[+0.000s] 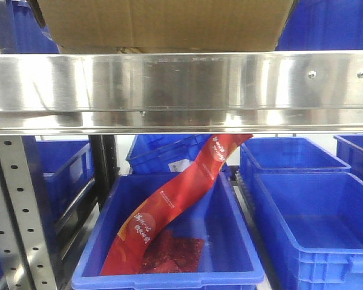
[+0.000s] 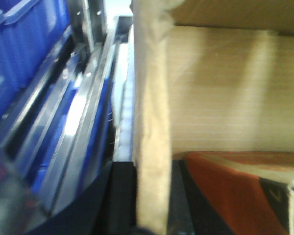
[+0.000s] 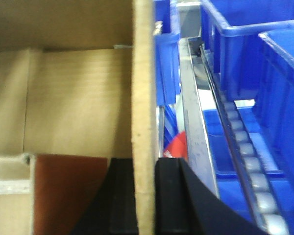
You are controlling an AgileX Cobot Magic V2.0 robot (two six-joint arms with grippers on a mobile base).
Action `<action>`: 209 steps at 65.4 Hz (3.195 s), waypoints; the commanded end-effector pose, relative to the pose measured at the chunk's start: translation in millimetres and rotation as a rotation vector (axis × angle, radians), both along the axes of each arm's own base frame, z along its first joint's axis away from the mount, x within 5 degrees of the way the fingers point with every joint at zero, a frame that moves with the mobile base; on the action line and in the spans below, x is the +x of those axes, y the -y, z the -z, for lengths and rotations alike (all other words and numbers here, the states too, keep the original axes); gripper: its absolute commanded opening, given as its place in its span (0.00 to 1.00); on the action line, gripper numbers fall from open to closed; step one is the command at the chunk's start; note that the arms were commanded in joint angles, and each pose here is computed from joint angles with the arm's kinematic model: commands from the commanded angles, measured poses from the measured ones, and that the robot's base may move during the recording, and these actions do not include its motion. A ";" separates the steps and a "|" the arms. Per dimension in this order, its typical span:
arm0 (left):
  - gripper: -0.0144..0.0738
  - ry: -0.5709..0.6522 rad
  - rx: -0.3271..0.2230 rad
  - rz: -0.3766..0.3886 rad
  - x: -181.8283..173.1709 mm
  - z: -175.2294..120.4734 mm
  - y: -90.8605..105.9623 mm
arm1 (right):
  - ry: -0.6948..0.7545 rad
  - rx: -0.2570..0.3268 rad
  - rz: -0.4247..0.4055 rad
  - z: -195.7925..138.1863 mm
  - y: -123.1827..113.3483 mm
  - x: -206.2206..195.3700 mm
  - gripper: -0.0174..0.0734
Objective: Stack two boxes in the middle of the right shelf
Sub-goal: 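Lower the held boxes onto the shelf above the steel rail, then open both grippers and pull them back from the boxes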
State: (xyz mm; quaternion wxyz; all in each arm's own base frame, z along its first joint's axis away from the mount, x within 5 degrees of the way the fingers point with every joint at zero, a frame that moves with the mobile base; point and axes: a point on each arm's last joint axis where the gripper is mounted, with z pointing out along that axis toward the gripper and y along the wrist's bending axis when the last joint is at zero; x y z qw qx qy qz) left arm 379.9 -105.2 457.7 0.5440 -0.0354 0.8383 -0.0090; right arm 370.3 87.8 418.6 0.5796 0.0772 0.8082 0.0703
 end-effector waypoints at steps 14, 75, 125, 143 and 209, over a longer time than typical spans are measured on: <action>0.54 0.040 -0.049 0.020 4.5 -3.5 -0.3 | 0.025 0.016 0.001 -3.6 1.4 1.6 0.17; 0.06 -0.051 -0.020 0.008 -7.2 -2.9 -3.9 | -0.086 -0.053 0.083 -7.1 14.8 -16.3 0.01; 0.06 0.207 -0.150 0.298 -126.6 62.5 -24.1 | 0.149 0.024 0.001 44.3 76.2 -126.4 0.01; 0.06 0.269 -0.145 0.152 -189.3 99.2 -73.8 | 0.213 -0.015 0.123 72.6 106.3 -184.3 0.01; 0.06 0.463 -0.153 0.134 -256.1 92.1 -88.4 | 0.502 -0.259 0.079 51.0 96.3 -257.9 0.01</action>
